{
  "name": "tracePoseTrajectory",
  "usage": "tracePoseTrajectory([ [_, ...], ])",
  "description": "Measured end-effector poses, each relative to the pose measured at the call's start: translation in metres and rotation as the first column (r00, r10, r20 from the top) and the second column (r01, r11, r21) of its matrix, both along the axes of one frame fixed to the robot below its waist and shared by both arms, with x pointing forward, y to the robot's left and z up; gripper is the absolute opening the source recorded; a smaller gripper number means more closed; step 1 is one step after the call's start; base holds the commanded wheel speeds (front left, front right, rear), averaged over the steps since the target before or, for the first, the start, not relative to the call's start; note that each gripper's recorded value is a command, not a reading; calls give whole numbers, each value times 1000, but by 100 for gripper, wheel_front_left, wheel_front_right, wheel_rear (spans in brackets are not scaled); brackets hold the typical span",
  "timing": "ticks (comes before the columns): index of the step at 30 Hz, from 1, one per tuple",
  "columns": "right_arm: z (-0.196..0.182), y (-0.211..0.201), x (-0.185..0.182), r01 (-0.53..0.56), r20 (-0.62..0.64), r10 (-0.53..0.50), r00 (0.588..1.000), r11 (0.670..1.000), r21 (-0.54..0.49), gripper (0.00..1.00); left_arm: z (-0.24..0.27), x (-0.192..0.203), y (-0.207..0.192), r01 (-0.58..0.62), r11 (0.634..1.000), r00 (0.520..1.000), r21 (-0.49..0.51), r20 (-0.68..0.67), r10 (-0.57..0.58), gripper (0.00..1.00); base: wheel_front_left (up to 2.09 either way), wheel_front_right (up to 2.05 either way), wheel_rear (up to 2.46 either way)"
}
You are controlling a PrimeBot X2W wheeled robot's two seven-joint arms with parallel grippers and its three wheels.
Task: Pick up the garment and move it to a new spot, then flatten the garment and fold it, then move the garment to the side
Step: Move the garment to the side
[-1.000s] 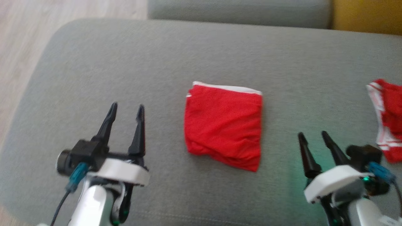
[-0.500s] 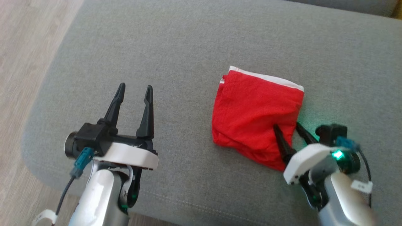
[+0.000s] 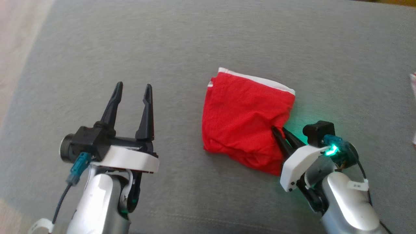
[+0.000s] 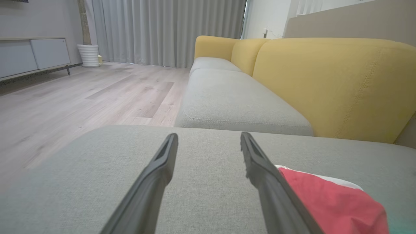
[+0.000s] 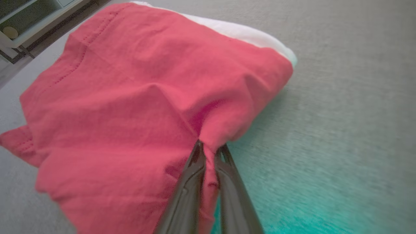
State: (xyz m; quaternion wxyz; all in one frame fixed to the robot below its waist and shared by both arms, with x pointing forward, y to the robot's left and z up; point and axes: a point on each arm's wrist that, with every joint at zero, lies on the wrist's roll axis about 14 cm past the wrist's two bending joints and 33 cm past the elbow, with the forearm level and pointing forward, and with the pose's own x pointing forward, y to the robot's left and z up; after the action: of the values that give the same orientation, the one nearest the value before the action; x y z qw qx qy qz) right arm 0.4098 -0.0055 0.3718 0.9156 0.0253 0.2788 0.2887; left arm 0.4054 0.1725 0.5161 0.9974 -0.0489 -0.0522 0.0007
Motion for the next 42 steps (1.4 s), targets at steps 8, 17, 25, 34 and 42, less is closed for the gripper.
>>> tracePoseTrajectory([
  [8, 32, -89, 1, 112, 135, -96, 986, 986, -121, 0, 2, 26, -53, 162, 987, 986, -9, 30, -162, 100, 0, 0, 0],
  [17, 68, -192, 2, 222, 215, -157, 964, 919, -325, 0, -7, 45, -108, 323, 946, 946, -20, 31, -323, 100, 0, 0, 0],
  [25, 109, -272, 43, 319, 299, -196, 934, 834, -449, 0, -28, 68, -130, 390, 920, 921, -35, 11, -390, 100, 0, 0, 0],
  [34, 109, -361, 61, 409, 248, -326, 912, 697, -589, 0, -49, 83, -132, 398, 916, 917, -45, -16, -399, 100, 0, 0, 0],
  [42, 70, -378, 76, 471, 208, -438, 875, 667, -578, 0, -65, 99, -132, 399, 915, 916, -57, -27, -401, 100, 0, 0, 0],
])
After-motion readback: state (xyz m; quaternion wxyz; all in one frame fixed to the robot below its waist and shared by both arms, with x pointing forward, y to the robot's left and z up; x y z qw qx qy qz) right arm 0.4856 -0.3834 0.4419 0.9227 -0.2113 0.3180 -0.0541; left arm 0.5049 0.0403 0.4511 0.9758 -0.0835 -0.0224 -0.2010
